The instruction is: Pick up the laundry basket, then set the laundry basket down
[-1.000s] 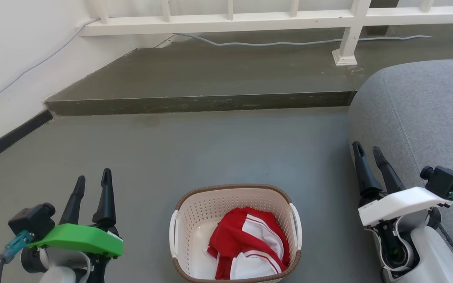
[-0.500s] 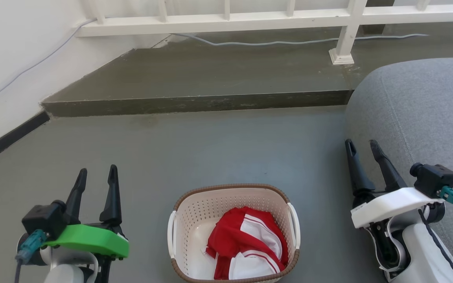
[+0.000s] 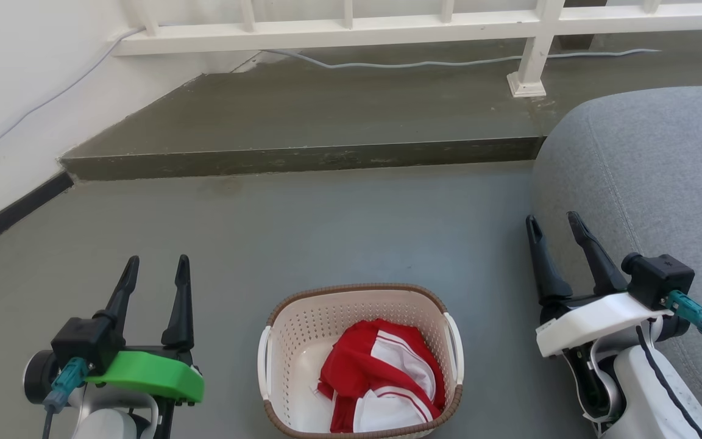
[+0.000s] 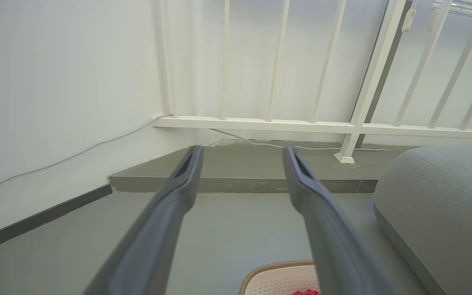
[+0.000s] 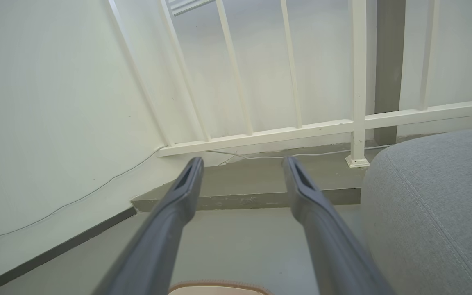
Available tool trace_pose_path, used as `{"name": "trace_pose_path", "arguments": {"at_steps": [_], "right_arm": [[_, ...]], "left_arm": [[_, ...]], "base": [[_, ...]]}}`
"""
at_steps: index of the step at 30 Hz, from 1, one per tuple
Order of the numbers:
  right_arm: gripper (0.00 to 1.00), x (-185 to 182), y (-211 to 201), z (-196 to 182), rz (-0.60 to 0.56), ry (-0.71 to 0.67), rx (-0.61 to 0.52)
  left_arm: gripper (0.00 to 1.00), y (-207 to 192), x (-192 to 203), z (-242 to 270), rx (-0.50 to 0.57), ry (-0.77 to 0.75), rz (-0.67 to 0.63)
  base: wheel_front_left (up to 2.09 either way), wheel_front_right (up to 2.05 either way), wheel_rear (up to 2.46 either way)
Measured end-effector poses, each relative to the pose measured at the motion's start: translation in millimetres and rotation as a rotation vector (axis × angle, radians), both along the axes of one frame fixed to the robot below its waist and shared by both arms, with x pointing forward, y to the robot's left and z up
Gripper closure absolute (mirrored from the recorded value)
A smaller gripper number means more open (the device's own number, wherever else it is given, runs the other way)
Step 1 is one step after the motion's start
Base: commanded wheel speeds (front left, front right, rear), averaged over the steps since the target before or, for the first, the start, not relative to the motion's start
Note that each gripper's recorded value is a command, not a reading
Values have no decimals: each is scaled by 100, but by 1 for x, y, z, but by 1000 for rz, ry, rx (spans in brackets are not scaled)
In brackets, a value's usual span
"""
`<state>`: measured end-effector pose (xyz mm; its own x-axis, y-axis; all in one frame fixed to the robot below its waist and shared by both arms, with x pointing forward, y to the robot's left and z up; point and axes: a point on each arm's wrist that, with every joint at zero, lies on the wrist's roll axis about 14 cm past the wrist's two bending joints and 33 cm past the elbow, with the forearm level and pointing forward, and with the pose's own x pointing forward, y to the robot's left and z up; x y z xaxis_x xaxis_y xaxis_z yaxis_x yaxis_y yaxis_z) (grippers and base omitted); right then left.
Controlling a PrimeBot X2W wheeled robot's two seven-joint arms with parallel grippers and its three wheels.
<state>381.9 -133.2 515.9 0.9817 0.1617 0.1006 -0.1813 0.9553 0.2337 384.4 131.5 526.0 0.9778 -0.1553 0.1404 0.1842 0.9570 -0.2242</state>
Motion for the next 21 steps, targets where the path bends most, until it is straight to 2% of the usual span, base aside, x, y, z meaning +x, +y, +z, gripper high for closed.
{"name": "trace_pose_path", "arguments": {"at_steps": [21], "right_arm": [[0,5,-4,-15,-25,40,-5]], "left_arm": [[0,6,7,-4,-7,7,20]], "base": [[0,0,0]]}}
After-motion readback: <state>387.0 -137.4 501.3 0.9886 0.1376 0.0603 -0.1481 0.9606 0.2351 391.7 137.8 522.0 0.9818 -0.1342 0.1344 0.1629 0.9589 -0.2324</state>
